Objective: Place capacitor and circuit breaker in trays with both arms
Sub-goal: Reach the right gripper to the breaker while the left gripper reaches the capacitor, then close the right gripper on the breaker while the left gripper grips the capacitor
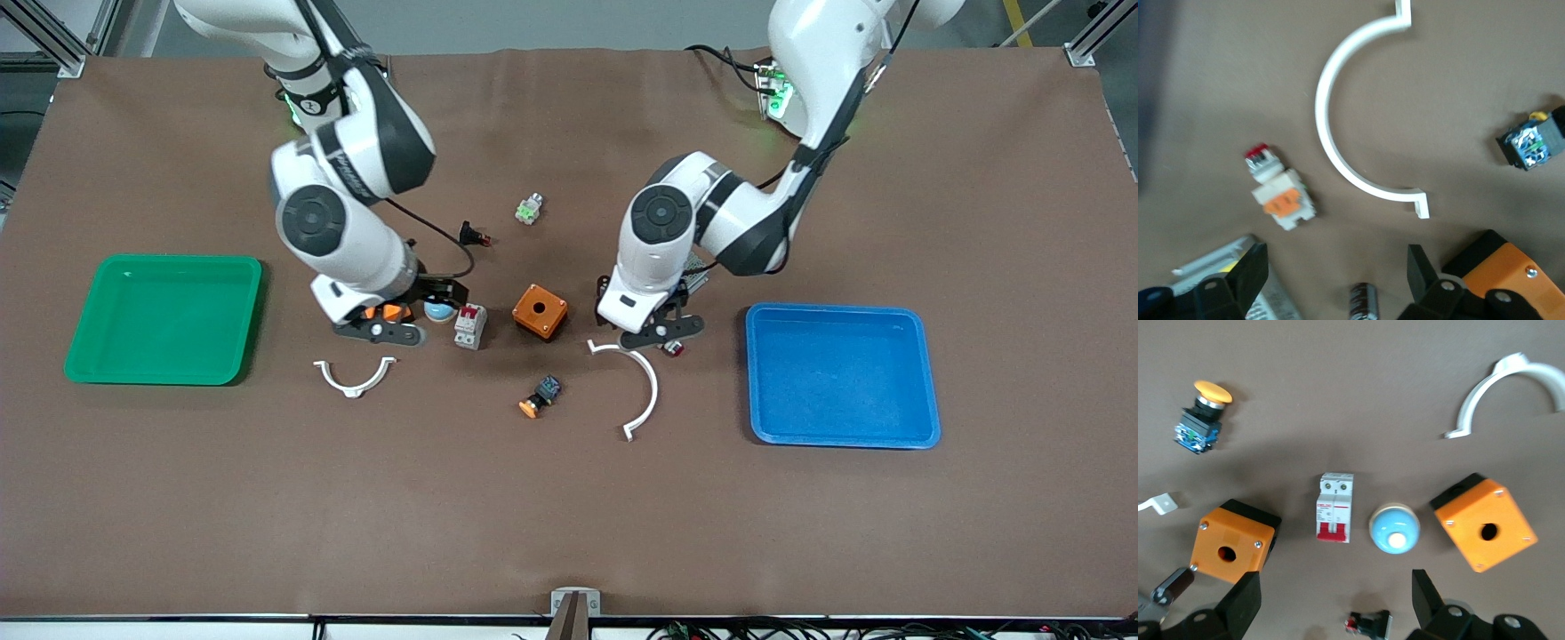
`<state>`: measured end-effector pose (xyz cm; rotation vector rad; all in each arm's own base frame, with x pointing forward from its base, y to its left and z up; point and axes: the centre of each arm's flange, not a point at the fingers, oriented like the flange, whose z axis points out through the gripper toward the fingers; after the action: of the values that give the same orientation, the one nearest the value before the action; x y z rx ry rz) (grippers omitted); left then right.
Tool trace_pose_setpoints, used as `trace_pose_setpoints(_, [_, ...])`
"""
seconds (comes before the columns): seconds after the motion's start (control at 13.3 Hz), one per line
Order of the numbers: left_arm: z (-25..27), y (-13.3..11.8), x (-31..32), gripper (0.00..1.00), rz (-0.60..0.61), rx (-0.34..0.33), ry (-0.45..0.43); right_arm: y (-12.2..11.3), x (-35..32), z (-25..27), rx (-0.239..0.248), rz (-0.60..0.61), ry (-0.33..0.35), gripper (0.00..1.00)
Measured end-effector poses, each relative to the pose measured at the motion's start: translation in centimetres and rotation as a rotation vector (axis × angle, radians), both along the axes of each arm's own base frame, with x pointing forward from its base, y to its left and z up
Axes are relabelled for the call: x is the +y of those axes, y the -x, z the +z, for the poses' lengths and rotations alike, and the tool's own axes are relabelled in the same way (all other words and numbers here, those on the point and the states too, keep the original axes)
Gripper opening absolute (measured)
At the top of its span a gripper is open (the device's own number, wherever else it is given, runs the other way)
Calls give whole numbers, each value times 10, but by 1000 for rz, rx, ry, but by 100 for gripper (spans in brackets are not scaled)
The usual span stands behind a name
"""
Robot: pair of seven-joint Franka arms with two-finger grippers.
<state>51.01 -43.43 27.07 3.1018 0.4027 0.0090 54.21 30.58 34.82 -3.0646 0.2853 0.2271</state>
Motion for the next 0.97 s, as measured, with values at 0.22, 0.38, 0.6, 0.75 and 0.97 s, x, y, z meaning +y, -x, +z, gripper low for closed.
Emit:
trace_pose_setpoints(0.22, [-50,32,-19,86,37,-13,35,6,23,-46,5,-24,23,100])
trace_pose_setpoints(0.38, [-74,54,-22,84,41,9,21,6,24,-70,18,-31,39,100])
trace_pose_setpoints(0.6, [-85,75,-24,81,49,30,-2,1,17,-91,21,-45,53,100])
trace_pose_setpoints(0.75, [-88,82,-26,81,51,36,-8,0,15,-103,6,-51,52,100])
trace_pose_setpoints(0.97, [-89,84,-26,67,50,38,-11,5,13,-125,-18,-55,49,96])
